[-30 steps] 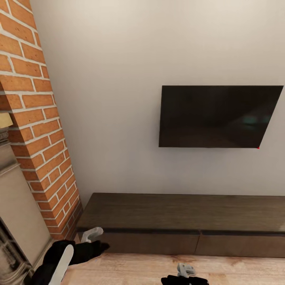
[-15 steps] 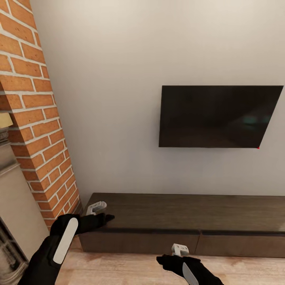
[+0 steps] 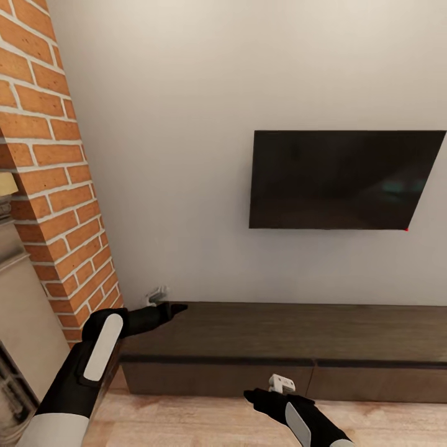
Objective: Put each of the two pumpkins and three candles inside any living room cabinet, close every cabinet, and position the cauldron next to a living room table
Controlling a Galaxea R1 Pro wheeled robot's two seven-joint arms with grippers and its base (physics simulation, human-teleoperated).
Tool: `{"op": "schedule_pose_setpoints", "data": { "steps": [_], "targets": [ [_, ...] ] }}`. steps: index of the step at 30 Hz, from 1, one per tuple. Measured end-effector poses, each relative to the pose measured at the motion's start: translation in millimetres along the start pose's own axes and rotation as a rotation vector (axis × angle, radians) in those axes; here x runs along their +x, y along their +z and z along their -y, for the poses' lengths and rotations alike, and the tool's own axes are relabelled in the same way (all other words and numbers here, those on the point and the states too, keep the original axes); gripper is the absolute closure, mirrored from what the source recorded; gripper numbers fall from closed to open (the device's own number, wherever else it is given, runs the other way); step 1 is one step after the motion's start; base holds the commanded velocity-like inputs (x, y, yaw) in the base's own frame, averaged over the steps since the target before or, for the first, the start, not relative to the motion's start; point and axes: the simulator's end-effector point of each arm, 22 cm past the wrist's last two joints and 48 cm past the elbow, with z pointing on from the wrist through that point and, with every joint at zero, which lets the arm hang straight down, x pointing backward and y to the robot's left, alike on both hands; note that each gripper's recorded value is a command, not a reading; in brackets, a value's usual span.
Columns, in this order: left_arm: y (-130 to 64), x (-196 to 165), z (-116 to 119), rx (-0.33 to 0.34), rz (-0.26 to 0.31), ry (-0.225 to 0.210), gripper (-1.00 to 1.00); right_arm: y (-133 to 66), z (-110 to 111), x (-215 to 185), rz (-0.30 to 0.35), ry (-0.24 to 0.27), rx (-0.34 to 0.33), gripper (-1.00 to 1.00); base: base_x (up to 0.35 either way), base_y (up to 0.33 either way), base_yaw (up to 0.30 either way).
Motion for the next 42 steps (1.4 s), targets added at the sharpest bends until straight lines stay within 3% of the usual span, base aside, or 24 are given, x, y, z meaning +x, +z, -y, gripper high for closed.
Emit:
{"op": "schedule_pose_setpoints", "data": {
  "steps": [5,11,16,21,28,30,33,37,42],
  "targets": [
    [1.4,-0.2,1.8,0.014,0.011,0.005,-1.0,5.6,-1.1,0.4,0.01,0.052,-0.018,-1.0,0.0,0.0,0.0],
    [5.9,5.2,8.9,0.053,0.01,-0.002,-1.0,11.4,-16.8,-3.7,0.038,0.187,-0.107,-1.0,0.0,0.0,0.0],
    [9.7,12.4,31.2,0.1,0.005,0.043,-1.0,16.4,-19.8,-5.6,0.058,0.222,-0.137,-1.0,0.0,0.0,0.0],
    [9.7,14.4,46.1,0.157,0.014,0.039,-1.0,21.3,-17.7,-11.7,0.101,0.222,-0.148,-1.0,0.0,0.0,0.0],
    [12.2,21.6,56.7,0.226,0.009,0.008,-1.0,21.9,-40.1,-19.5,0.156,0.237,-0.288,-1.0,0.0,0.0,0.0],
    [12.6,23.6,59.3,0.247,0.008,-0.002,-1.0,20.9,-44.9,-24.3,0.185,0.264,-0.328,-1.0,0.0,0.0,0.0],
    [12.1,26.3,65.8,0.289,0.004,-0.023,-1.0,17.5,-49.6,-36.8,0.249,0.343,-0.391,-1.0,0.0,0.0,0.0],
    [10.5,28.1,72.1,0.331,0.009,-0.027,-1.0,17.0,-51.2,-40.2,0.283,0.405,-0.441,-1.0,0.0,0.0,0.0],
    [9.2,32.4,78.2,0.385,0.01,-0.025,-1.0,15.4,-58.3,-39.9,0.304,0.427,-0.515,-1.0,0.0,0.0,0.0]
  ]
}}
